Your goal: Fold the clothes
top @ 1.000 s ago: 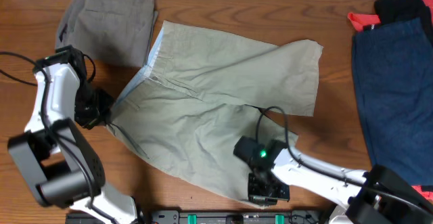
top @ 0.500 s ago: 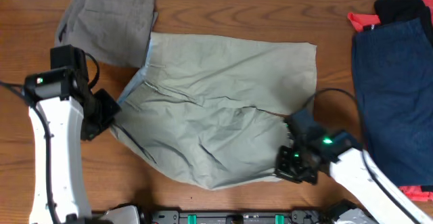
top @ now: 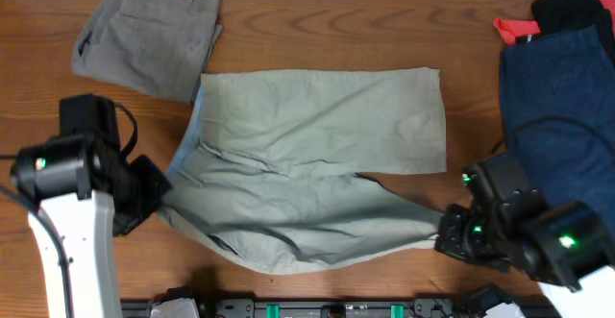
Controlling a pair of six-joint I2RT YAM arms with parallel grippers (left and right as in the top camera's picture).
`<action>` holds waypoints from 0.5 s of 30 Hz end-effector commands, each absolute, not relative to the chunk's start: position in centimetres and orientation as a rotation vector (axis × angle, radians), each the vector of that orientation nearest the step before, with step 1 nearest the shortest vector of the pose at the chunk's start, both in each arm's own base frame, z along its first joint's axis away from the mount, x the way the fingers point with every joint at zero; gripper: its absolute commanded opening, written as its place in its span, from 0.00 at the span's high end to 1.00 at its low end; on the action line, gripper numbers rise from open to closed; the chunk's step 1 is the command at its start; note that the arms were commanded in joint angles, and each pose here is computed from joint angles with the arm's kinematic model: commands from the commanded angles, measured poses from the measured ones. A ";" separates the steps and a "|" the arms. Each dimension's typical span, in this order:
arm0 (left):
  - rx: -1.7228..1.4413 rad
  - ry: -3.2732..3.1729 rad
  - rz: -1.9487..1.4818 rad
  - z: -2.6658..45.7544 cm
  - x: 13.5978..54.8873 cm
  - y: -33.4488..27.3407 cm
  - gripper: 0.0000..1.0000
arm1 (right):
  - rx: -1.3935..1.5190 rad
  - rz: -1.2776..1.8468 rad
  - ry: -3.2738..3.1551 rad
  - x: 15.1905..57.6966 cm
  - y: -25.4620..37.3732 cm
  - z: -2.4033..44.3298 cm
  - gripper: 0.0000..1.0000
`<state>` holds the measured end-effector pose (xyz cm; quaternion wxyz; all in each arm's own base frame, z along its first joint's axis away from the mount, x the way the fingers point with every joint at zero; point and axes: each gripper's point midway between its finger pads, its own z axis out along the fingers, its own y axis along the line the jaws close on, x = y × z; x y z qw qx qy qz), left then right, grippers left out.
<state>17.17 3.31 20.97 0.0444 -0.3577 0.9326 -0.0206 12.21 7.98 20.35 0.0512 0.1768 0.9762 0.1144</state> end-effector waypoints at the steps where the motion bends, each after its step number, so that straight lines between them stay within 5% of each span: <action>1: -1.088 2.813 -0.096 21.9 15.9 2.7 0.94 | 0.534 0.266 2.865 13.1 6.3 22.8 0.99; 9: -1.037 2.728 -0.184 23.9 12.7 1.2 0.94 | 0.576 0.196 2.743 13.4 4.4 26.2 0.99; 15: -0.966 2.569 -0.210 25.8 15.6 1.8 0.94 | 0.576 0.194 2.649 15.5 4.4 27.2 0.99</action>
